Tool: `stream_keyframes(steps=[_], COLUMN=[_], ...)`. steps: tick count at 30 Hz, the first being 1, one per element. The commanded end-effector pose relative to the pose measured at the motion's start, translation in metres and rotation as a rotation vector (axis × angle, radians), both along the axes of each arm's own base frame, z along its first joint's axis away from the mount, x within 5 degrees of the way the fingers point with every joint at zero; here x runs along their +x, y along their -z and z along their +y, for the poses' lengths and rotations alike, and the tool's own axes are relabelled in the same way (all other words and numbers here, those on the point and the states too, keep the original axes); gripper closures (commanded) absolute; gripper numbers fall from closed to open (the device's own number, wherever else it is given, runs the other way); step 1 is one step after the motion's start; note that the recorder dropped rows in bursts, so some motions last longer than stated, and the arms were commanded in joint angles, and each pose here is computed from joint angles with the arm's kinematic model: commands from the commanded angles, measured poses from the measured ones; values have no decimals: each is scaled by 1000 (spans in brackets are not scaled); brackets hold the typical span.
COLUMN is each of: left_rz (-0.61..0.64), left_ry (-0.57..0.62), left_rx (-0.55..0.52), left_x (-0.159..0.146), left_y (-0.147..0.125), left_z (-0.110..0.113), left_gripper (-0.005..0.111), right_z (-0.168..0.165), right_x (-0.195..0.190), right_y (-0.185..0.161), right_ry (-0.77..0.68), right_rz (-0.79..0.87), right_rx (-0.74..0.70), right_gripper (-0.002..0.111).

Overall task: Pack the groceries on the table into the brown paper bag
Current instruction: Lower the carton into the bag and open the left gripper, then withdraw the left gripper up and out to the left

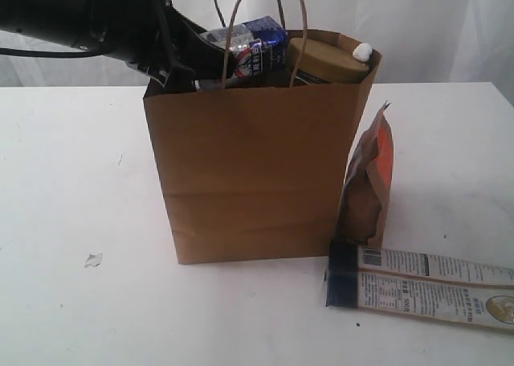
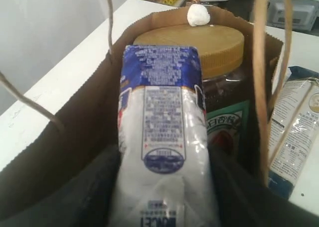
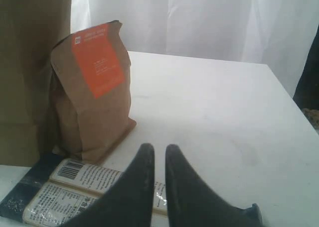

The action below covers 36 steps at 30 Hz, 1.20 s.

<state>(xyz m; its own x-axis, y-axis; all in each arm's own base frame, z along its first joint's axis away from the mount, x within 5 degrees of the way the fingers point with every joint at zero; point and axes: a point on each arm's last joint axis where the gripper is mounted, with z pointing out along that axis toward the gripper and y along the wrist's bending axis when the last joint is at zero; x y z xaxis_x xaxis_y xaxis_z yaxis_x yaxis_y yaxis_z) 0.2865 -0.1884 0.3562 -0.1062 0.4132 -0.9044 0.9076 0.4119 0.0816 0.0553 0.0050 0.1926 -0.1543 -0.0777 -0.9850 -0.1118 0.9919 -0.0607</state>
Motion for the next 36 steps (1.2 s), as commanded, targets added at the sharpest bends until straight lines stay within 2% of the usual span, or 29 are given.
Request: stream_keyframes(steps=[1, 8, 25, 30, 36], left_rz=[19, 22, 11, -66, -122], left_ry=[-3, -38, -31, -35, -60], left_rx=[-35, -16, -14, 14, -19], left_x=[-3, -3, -6, -16, -28], left_y=[-7, -8, -11, -25, -44], left_z=[0, 3, 4, 11, 18], left_gripper=[47, 35, 36, 36, 36], right_z=[0, 0, 0, 0, 0], right_x=[0, 0, 0, 0, 0], right_y=[2, 2, 2, 2, 2], right_ry=[1, 1, 2, 2, 2], right_rz=[-6, -6, -5, -5, -5], right_rx=[1, 1, 1, 1, 1], right_gripper=[99, 99, 99, 99, 99])
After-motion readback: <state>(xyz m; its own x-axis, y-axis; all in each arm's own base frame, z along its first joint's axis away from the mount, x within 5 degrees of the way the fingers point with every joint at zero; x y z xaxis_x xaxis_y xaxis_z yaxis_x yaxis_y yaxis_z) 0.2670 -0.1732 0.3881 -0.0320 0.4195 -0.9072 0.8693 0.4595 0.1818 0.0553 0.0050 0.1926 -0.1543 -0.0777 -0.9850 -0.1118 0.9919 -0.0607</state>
